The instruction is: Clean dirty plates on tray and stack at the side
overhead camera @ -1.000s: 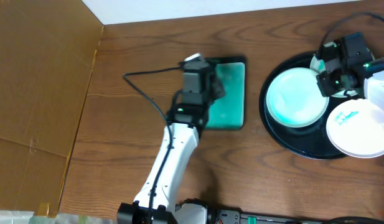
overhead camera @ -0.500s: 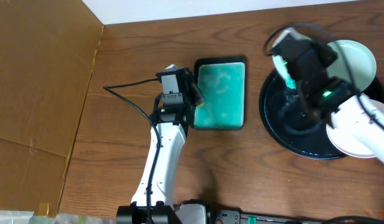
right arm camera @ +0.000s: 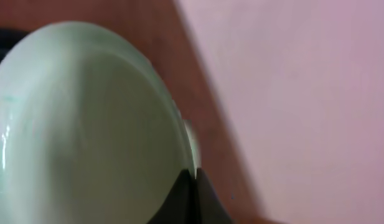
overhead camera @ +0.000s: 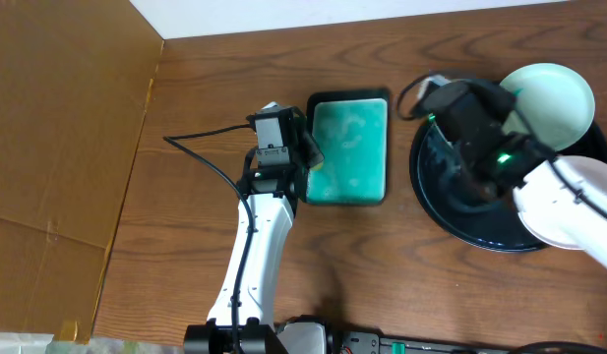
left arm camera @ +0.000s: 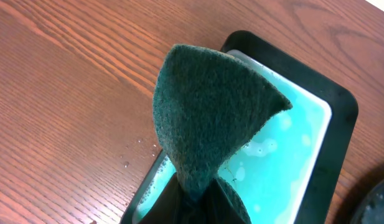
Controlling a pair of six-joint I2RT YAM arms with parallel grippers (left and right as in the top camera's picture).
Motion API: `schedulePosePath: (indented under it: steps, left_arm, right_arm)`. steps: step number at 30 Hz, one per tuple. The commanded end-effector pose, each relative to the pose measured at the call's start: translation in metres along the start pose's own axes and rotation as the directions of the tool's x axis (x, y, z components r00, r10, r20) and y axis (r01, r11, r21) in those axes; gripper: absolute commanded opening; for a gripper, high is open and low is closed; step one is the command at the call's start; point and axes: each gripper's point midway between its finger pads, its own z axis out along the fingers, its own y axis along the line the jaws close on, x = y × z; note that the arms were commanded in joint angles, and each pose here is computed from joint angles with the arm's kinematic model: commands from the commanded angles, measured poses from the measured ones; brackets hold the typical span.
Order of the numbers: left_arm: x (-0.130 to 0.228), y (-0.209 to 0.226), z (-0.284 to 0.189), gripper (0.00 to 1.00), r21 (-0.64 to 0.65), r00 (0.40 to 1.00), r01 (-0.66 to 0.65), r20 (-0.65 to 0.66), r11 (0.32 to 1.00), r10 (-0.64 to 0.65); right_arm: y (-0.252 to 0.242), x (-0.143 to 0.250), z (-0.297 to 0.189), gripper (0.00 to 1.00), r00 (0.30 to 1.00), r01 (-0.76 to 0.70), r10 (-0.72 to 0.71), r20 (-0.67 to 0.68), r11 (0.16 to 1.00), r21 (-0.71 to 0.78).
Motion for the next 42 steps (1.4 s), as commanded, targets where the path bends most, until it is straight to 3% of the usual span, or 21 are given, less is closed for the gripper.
schedulePosePath:
  steps: [1,6,10,12,22,26,34,42]
  left_arm:
    - [0.006,-0.008,0.003,0.07,0.052,0.999,0.013,-0.032,0.999,-0.011]
    - [0.010,-0.025,0.001,0.07,0.147,0.998,0.015,-0.061,0.989,-0.006]
    - [0.013,-0.032,0.000,0.07,0.169,0.998,0.014,-0.070,0.986,-0.002]
    - [0.016,-0.040,-0.002,0.07,0.201,0.996,0.029,-0.086,0.979,-0.012]
    - [0.020,-0.090,-0.013,0.07,0.321,0.998,-0.031,-0.042,0.947,0.046]
    - [0.031,-0.105,-0.017,0.07,0.343,0.996,0.031,-0.084,0.939,-0.002]
    - [0.091,-0.162,-0.012,0.07,0.405,0.977,0.028,-0.205,0.914,0.061]
    - [0.139,-0.222,-0.003,0.07,0.515,0.963,-0.061,-0.194,0.855,0.185]
  right_arm:
    - [0.011,0.006,0.007,0.01,0.934,-0.342,0.356,0.007,0.902,-0.264]
    - [0.025,0.042,0.015,0.01,0.824,-0.546,0.539,-0.173,0.676,-0.495]
    - [0.038,0.073,0.023,0.01,0.726,-0.667,0.604,-0.330,0.499,-0.553]
    - [0.049,0.088,0.031,0.01,0.705,-0.692,0.599,-0.380,0.466,-0.550]
    - [0.099,0.107,0.064,0.01,0.668,-0.736,0.573,-0.475,0.414,-0.535]
    - [0.101,0.124,0.078,0.01,0.653,-0.757,0.566,-0.504,0.465,-0.458]
    - [0.128,0.135,0.104,0.01,0.636,-0.772,0.551,-0.540,0.454,-0.445]
    - [0.132,0.134,0.113,0.01,0.618,-0.786,0.571,-0.540,0.441,-0.433]
